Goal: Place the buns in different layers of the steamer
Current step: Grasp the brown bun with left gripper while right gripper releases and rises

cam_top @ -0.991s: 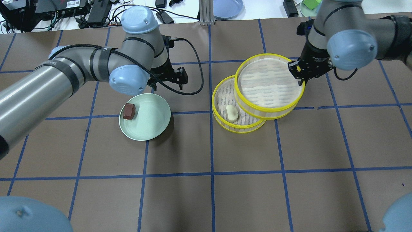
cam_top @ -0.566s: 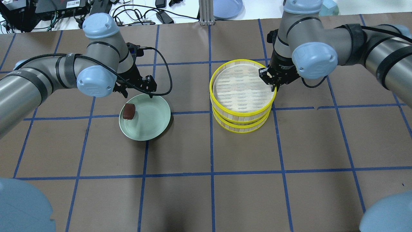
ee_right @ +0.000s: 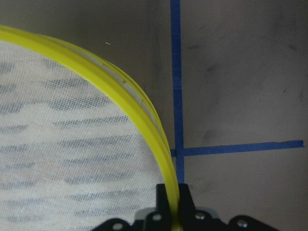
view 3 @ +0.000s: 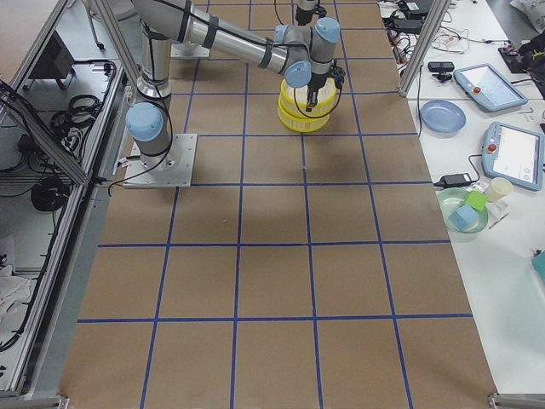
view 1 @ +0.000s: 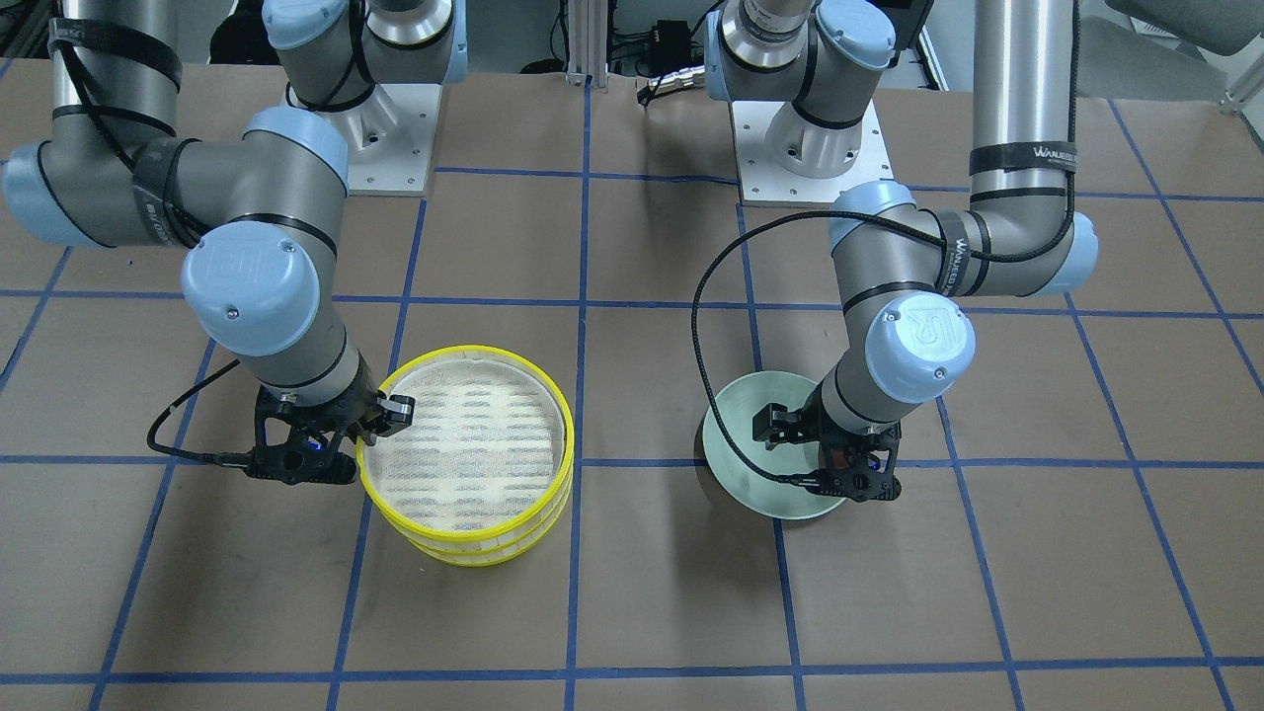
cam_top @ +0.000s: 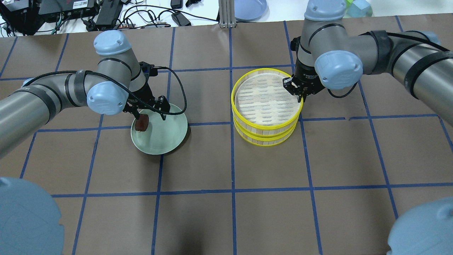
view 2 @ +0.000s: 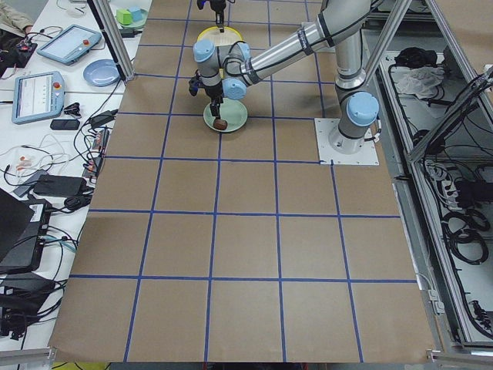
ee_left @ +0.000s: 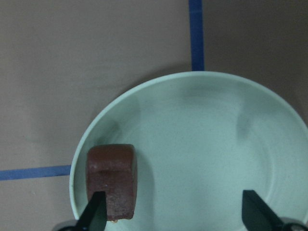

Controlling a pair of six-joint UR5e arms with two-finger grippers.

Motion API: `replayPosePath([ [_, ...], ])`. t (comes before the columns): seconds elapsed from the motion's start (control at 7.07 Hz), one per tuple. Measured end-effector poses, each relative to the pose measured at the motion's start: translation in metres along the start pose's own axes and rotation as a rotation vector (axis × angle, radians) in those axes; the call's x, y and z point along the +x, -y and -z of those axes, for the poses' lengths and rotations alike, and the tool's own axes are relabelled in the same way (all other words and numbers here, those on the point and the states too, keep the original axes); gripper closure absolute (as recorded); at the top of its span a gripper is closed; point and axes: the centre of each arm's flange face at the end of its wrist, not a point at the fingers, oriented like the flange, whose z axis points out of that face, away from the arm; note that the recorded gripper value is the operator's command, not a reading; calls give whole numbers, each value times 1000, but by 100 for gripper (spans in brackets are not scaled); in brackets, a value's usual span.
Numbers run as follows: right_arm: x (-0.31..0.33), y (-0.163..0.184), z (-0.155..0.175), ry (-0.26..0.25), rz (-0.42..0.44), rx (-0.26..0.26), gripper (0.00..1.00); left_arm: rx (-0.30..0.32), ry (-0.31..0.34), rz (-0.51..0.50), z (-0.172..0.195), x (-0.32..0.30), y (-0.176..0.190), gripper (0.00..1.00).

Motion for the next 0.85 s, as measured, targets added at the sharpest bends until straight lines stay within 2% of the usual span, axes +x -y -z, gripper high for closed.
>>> replayPosePath([
  [0.42,0,-3,-6,-6,2,-14,87,-18,1,5,-11,-6,2,2],
  [0.57,-1,-4,-8,-6,3,-18,42,-22,13,6,-13,-10,3,2],
  [0.71,-1,-5,-10,-6,4,-22,32,-25,32,8,-14,-14,3,2],
  [0.85,-1,-6,-11,-6,4,-26,0,-25,41,6,-13,-18,4,2],
])
